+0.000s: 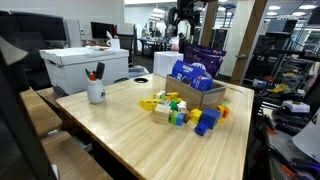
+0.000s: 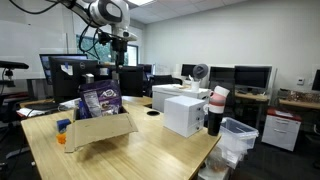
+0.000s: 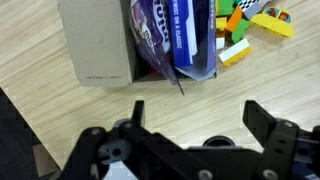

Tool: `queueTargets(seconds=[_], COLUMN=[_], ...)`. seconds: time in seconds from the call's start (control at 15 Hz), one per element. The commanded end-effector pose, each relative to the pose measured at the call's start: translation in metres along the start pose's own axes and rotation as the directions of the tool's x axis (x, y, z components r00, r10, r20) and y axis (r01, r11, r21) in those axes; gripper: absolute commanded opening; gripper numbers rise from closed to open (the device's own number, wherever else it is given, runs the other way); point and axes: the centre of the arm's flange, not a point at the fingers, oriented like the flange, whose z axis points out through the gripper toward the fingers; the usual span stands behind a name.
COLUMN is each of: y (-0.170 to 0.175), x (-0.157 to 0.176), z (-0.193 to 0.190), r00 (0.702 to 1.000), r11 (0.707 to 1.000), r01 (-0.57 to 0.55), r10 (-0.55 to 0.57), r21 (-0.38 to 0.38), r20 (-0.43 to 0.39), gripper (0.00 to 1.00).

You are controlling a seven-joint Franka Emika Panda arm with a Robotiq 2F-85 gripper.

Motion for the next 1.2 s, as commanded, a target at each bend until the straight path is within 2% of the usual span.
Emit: queueTargets(seconds=[0.0,0.47,1.13], y=[-0.002,-0.025,-0.035], x=[-0.035,-0.071,-0.081], z=[0.014,0.044,0.09], r00=[1.0,0.997,0.992], r11=[0.999,0.998,0.999], r01=[0.017,0.053,0.034], r10=[-0.017,-0.054,-0.038], r21=[0.03,0.032,0.038], r20=[0.017,0.049,0.12], gripper=[1.0,1.0,1.0])
